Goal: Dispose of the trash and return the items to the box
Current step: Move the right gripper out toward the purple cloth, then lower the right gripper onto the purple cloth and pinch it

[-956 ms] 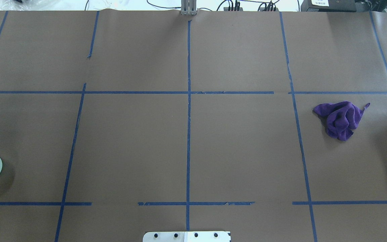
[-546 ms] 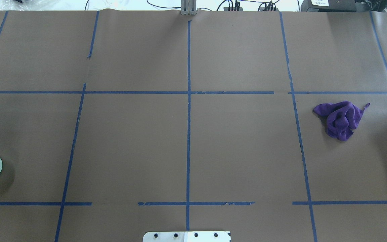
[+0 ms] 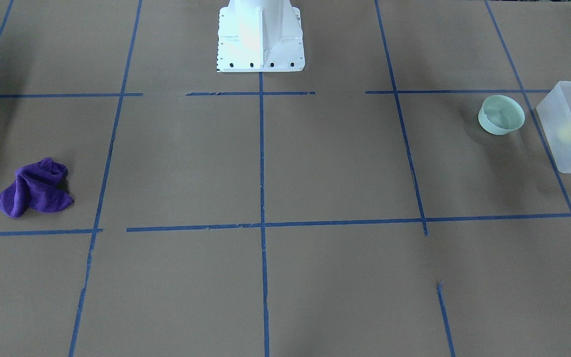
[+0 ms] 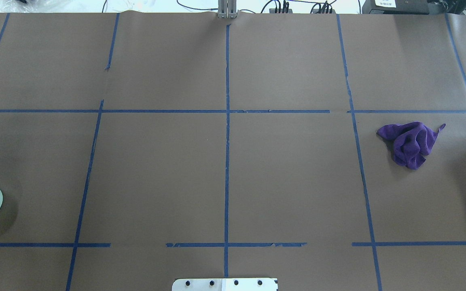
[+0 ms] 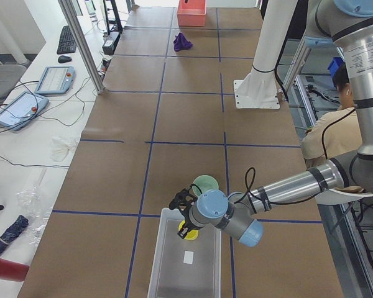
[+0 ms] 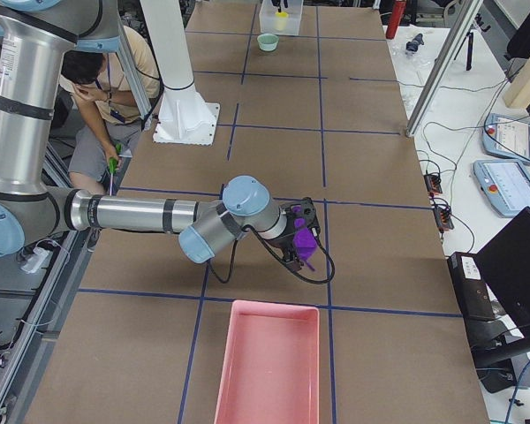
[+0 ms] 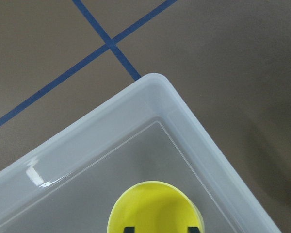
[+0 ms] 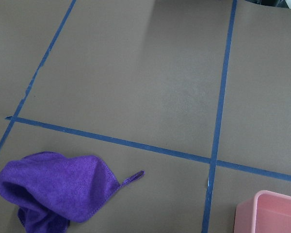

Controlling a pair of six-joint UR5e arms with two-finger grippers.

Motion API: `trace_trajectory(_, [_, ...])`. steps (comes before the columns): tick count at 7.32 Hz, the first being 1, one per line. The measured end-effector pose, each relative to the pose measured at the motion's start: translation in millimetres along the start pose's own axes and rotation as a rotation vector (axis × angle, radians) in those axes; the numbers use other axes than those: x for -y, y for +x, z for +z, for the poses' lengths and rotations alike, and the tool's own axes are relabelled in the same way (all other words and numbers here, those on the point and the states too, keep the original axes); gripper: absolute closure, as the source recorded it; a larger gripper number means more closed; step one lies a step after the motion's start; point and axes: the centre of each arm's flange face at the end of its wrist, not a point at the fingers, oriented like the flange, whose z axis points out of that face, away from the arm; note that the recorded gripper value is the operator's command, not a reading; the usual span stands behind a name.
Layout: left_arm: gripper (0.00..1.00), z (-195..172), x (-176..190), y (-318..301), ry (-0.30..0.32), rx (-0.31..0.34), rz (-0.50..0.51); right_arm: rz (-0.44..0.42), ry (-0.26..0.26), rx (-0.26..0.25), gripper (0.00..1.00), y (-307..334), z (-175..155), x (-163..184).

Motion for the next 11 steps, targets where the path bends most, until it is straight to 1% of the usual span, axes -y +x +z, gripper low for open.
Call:
trace_trajectory(1, [0.00, -4.7, 11.0, 1.8, 0.015, 0.003, 0.011, -0.012, 0.010, 0.007, 0.00, -4.3, -1.1, 3.8])
trace_trajectory(2, [0.00, -12.3, 31.9, 4.5, 0.032, 0.006, 0.022, -0.032, 0.029, 0.028, 0.00, -14.9, -1.9, 11.9])
trace_trajectory(3, [0.00, -21.4, 61.9, 4.7, 0.041, 0.008, 0.024, -0.027, 0.039, 0.068, 0.00, -34.6, 2.8, 19.0])
trace_trajectory(4, [0.00, -33.5, 97.0, 1.2, 0.052, 0.017, 0.020, -0.001, 0.032, 0.120, 0.01, -65.9, 15.1, 21.6])
trace_trajectory(5, [0.00, -44.5, 122.9, -3.7, 0.068, 0.029, 0.018, 0.019, 0.014, 0.150, 0.02, -94.9, 32.0, 18.6])
trace_trajectory(6, [0.00, -51.5, 139.3, -6.5, 0.081, 0.036, 0.022, 0.032, 0.004, 0.130, 0.02, -116.1, 53.1, 13.3])
trace_trajectory(7, [0.00, -56.9, 149.9, -6.5, 0.093, 0.040, 0.029, 0.032, 0.009, 0.083, 0.04, -134.9, 77.6, 7.8])
trace_trajectory(8, [0.00, -61.0, 156.5, -4.7, 0.103, 0.043, 0.037, 0.016, 0.016, 0.042, 0.05, -150.2, 98.4, 5.5])
trace_trajectory(9, [0.00, -63.4, 160.0, -3.4, 0.108, 0.044, 0.041, -0.001, 0.021, 0.013, 0.06, -164.5, 116.9, 8.7])
trace_trajectory(10, [0.00, -64.6, 161.4, -2.7, 0.111, 0.045, 0.043, -0.018, 0.021, 0.000, 0.08, -177.4, 131.3, 11.9])
trace_trajectory(11, [0.00, -65.3, 162.2, -2.2, 0.113, 0.045, 0.045, -0.032, 0.014, -0.007, 0.14, -186.4, 142.8, 10.4])
